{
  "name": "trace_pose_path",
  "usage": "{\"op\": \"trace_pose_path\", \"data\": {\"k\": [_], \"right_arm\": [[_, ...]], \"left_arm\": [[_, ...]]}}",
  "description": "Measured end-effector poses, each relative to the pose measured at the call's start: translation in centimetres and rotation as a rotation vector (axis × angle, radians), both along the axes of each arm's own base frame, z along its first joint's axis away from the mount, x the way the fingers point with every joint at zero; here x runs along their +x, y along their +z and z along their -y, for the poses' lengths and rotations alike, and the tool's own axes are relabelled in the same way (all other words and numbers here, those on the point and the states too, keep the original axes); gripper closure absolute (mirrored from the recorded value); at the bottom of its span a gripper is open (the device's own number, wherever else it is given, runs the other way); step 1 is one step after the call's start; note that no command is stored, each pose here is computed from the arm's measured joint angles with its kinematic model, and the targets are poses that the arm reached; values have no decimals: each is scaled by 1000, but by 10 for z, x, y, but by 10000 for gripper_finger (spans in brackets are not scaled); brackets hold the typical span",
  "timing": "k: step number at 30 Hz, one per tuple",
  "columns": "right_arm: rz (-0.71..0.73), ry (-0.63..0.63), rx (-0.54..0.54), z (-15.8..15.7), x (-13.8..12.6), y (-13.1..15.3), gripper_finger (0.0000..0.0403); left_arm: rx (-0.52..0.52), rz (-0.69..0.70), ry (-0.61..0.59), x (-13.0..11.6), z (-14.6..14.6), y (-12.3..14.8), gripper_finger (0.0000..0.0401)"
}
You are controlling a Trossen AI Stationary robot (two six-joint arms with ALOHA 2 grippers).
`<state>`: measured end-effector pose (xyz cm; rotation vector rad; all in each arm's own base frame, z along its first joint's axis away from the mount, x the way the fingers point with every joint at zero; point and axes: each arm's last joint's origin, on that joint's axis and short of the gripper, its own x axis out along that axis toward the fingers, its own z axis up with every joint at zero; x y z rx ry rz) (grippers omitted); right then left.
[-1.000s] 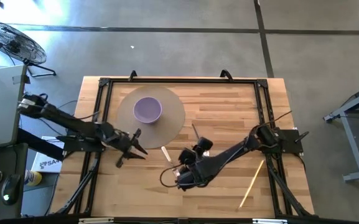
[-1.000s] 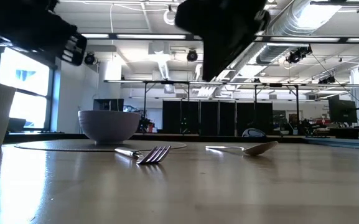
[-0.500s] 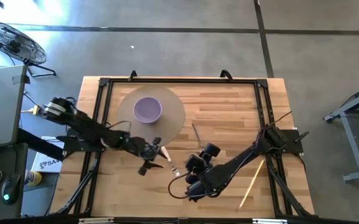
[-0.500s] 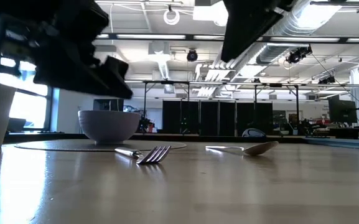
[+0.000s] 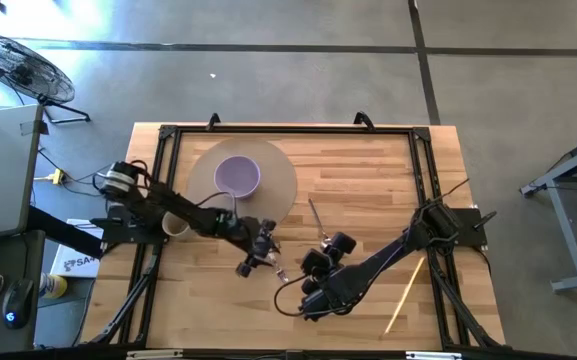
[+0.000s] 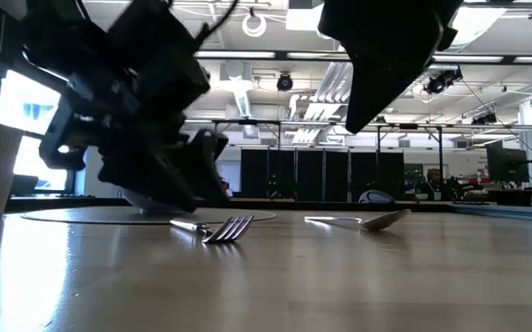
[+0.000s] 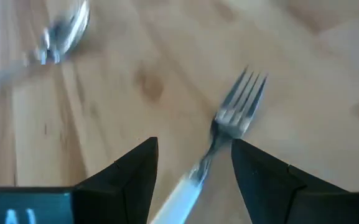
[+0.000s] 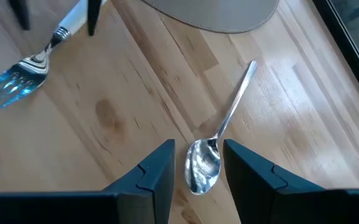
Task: Pick & Place Utensil
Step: Put the white fork into the purple bowl on the gray placemat
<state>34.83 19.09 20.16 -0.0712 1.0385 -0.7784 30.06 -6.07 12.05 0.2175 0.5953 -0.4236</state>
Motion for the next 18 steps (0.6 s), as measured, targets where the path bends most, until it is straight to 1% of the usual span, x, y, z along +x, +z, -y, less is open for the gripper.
{"op": "trace_pose_path", "data": {"k": [3, 5, 9, 14, 18], "right_arm": [[7, 1, -3, 0, 1, 0, 275], [9, 3, -9, 0, 1, 0, 275], [12, -2, -3, 2, 2, 0, 275], [18, -10, 1, 5, 4, 0, 274], [21, -14, 2, 6, 5, 0, 274]], "left_arm": [[-5, -65, 13, -2, -11, -5, 200], [-7, -88, -7, -4, -13, -7, 201], [-16, -76, -58, -4, -9, -6, 207], [-8, -81, -44, -3, -10, -10, 219], [-8, -87, -41, -1, -10, -14, 239]]}}
